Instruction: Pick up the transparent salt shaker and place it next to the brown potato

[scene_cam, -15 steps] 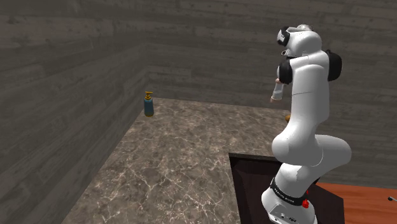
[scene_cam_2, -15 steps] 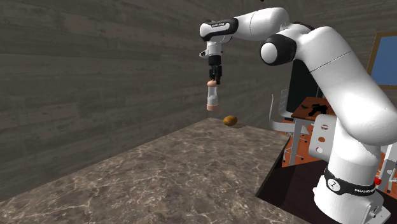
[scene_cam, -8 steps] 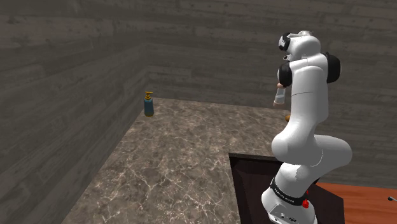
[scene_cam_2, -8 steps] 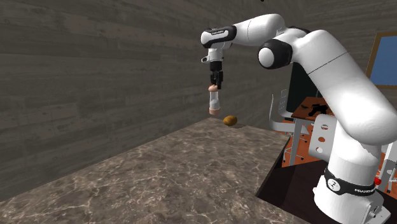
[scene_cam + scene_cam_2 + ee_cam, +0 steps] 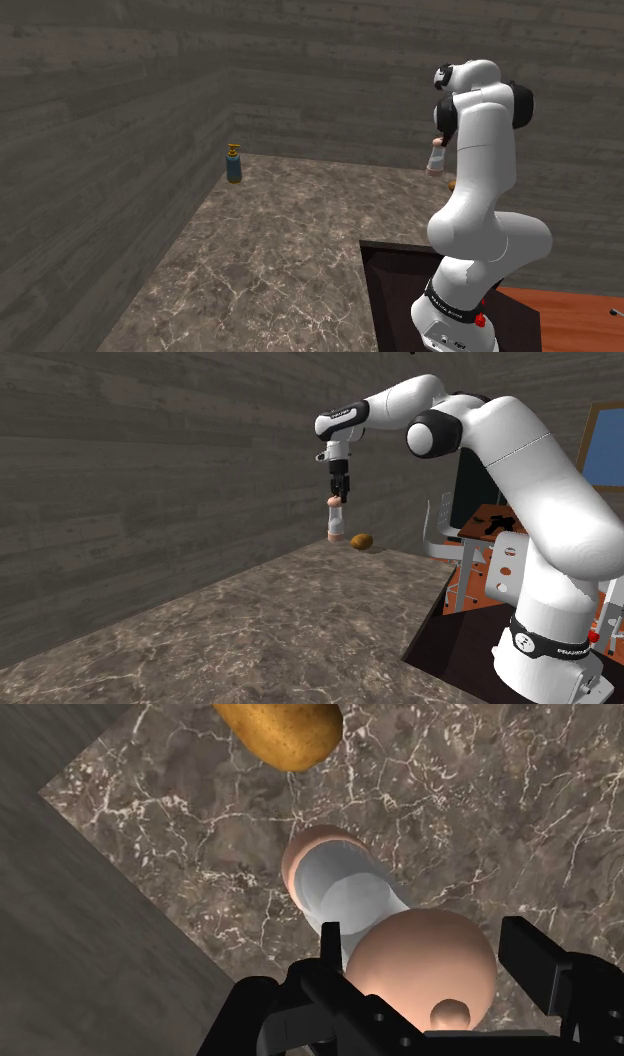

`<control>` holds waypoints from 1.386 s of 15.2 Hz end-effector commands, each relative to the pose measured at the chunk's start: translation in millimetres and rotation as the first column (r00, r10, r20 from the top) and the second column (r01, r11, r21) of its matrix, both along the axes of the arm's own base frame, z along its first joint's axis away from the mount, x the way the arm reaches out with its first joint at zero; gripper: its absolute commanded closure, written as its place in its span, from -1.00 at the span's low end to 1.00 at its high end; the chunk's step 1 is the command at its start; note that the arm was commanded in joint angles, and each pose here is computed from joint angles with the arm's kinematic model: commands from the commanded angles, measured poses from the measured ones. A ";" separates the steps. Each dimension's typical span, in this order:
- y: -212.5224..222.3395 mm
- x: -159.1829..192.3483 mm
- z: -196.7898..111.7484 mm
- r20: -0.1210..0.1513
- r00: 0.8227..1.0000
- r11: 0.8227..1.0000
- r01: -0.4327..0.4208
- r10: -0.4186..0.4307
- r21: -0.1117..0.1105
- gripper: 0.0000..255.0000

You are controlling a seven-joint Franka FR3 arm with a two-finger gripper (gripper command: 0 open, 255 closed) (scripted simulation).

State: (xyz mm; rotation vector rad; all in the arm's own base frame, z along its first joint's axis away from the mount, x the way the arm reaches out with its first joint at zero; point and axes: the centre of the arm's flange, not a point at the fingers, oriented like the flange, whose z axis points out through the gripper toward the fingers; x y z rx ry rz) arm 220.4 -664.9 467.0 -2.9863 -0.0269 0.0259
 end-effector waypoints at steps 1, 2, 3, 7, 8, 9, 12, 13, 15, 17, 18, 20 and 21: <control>1.4 -0.9 -11.4 0.000 1.000 1.000 0.000 0.000 -0.001 1.00; 1.4 -0.9 -16.6 0.000 1.000 1.000 0.000 0.000 -0.001 1.00; 1.4 -0.9 -21.9 0.000 1.000 1.000 0.000 0.000 -0.001 1.00; 1.4 -0.9 -43.0 0.000 1.000 1.000 0.000 0.000 -0.001 1.00; 1.4 -0.9 -48.3 0.000 1.000 1.000 0.000 0.000 -0.001 1.00; 1.4 -0.9 -53.6 0.000 1.000 1.000 0.000 0.000 -0.001 1.00; 1.4 -0.9 -58.2 0.000 1.000 1.000 0.000 0.000 -0.001 1.00; 1.4 -0.9 -58.2 0.000 1.000 1.000 0.000 0.000 -0.001 1.00; 1.4 -0.9 -58.2 0.000 1.000 1.000 0.000 0.000 -0.001 1.00; 1.4 -0.9 -58.2 0.000 1.000 1.000 0.000 0.000 -0.001 1.00; 1.4 -0.9 -58.2 0.000 1.000 1.000 0.000 0.000 -0.001 1.00; 1.4 -0.8 -58.2 0.000 1.000 1.000 0.000 0.000 -0.001 -1.00; 1.5 -0.8 -58.2 0.000 1.000 1.000 0.000 0.000 -0.001 -1.00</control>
